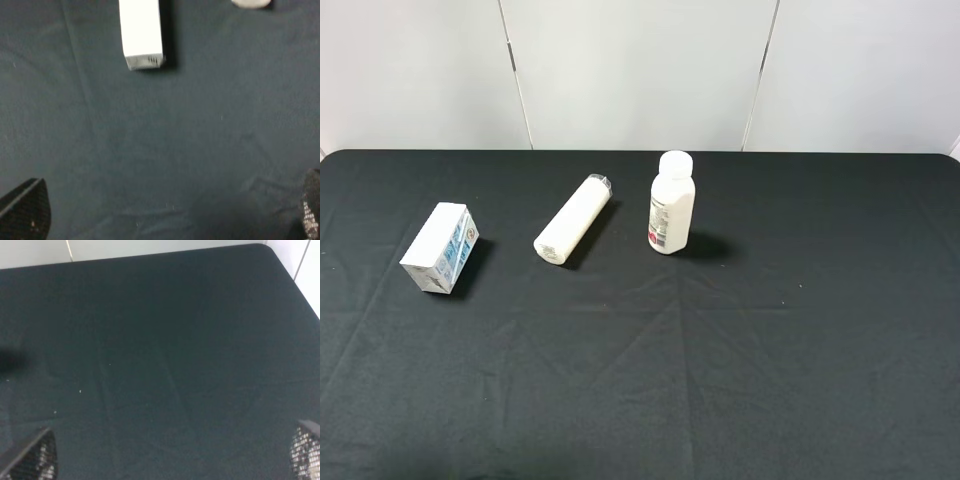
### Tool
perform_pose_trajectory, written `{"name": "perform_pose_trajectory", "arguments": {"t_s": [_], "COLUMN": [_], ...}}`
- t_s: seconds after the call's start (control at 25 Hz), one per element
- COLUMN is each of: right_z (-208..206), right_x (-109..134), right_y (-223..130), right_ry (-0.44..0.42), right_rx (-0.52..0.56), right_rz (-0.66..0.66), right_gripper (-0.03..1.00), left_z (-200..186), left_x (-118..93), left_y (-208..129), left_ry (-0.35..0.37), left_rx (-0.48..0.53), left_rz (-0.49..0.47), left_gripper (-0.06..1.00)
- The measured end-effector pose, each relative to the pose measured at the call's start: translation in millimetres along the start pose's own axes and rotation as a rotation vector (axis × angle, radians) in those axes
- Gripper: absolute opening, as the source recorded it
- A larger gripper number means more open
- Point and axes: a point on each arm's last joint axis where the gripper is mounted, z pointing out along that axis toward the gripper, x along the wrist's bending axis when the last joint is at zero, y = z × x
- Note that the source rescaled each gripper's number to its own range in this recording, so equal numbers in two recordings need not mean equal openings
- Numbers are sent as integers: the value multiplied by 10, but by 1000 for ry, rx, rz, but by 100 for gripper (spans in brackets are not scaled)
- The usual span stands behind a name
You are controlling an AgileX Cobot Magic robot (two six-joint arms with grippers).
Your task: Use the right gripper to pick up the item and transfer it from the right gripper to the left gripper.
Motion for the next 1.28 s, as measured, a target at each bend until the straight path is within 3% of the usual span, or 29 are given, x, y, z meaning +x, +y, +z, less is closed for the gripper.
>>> {"name": "perform_pose_trajectory", "arguments": {"t_s": [0.24,0.48,1.28], "right_z": [0,0,0], "right_x": [0,0,0], "right_y": [0,0,0], "right_ry": [0,0,0], "right_rx": [0,0,0], "right_rz": [0,0,0], "right_gripper": [100,100,100], "left_z": [-36,-94,23], "left_x": [-83,-137,-75], "left_y": [-692,-1106,-1108], "left_ry": [16,30,81], "left_rx": [-170,-373,-392], "left_rz": [-18,-21,-48], "left_gripper": [100,100,100]}}
